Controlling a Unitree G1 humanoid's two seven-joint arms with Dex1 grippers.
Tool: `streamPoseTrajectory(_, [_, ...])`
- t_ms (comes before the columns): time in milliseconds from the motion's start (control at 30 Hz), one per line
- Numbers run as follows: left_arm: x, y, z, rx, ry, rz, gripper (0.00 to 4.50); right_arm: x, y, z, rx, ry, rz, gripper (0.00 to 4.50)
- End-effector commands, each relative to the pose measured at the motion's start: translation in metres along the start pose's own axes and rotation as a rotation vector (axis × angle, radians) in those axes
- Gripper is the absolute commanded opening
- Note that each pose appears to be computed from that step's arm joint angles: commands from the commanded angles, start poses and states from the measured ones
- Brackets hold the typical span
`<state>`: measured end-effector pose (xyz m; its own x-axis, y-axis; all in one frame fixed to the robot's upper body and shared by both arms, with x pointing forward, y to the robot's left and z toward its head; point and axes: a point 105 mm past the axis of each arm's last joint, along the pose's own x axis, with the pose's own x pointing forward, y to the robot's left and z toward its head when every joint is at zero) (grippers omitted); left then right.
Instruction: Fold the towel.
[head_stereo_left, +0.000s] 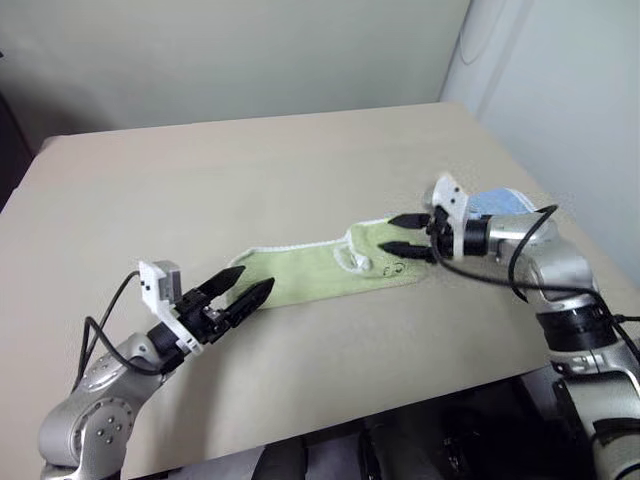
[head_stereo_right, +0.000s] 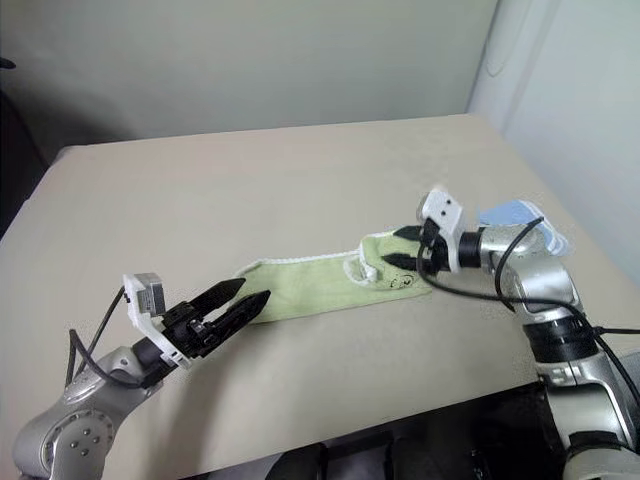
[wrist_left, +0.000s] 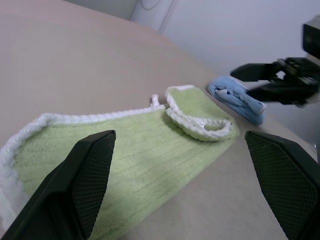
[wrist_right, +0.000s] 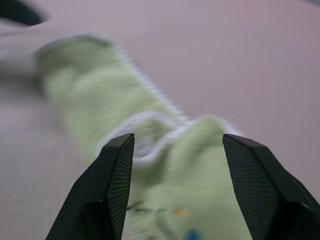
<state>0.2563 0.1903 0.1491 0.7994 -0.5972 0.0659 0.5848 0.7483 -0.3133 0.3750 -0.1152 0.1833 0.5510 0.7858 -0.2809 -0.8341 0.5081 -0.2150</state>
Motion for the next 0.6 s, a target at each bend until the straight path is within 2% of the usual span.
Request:
streamPoseTrajectory(33, [0.0,-0.009,0.001,0.009,-0.004,-0.011,4.5,0.01,-0.007,-0.008,0.012,-0.017,-0.039,1.76])
streamPoseTrajectory(200, [0.0,-0.015,-0.007,-0.082,-0.024,0.02,4.5,0.036,0.012,-0.059,0.033,0.07,0.017,0.03])
streamPoseTrajectory(300, [0.001,-0.018,-0.014,-0.152,-0.038,0.057,4.5,0.043,0.017,-0.089,0.025,0.138,0.012,0.03])
streamPoseTrajectory(400, [0.0,-0.019,-0.02,-0.226,-0.057,0.115,4.5,0.042,0.018,-0.098,0.014,0.152,0.02,0.03])
streamPoseTrajectory(500, [-0.002,-0.016,-0.035,-0.304,-0.035,0.211,4.5,0.037,0.014,-0.084,0.0,0.084,0.022,0.03])
streamPoseTrajectory(600, [-0.003,-0.013,-0.048,-0.422,-0.033,0.299,4.5,0.031,0.004,-0.049,0.022,-0.05,0.01,0.03])
